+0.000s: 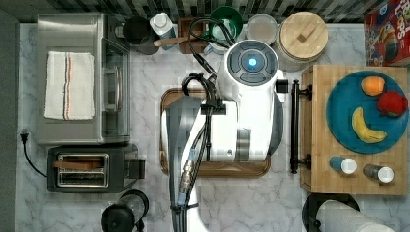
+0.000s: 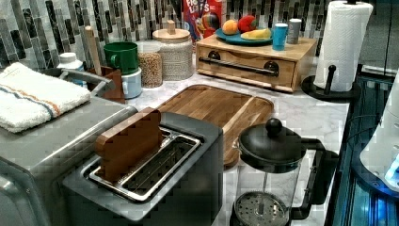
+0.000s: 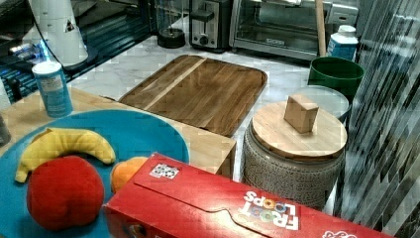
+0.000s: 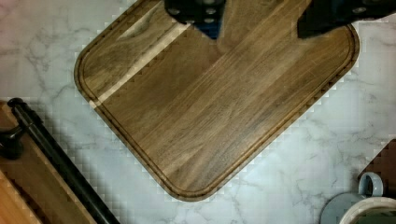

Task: Open the drawer.

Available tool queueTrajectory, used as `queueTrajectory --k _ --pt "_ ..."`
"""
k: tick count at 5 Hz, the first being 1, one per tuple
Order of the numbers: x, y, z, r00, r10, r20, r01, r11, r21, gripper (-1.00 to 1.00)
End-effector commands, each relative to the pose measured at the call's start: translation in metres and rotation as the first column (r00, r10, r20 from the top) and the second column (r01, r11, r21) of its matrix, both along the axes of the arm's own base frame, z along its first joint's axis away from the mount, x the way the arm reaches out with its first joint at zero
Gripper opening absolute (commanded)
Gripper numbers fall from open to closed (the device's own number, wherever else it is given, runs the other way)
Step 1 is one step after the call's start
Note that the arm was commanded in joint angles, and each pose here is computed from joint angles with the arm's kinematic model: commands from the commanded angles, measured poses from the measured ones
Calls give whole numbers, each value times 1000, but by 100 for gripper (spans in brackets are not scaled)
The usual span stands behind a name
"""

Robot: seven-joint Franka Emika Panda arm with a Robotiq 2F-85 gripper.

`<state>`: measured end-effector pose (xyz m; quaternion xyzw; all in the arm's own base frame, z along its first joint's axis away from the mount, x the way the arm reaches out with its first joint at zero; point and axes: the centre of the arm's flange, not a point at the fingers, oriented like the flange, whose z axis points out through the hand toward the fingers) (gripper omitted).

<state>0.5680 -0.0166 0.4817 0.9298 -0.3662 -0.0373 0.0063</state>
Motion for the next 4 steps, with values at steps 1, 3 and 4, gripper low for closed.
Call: queueTrajectory --k 1,3,4 --pt "0 0 0 1000 2 1 -2 1000 0 100" --pt "-17 -24 -24 983 181 24 -181 983 -5 100" --pt "-23 -55 -33 941 338 28 -338 941 -13 100"
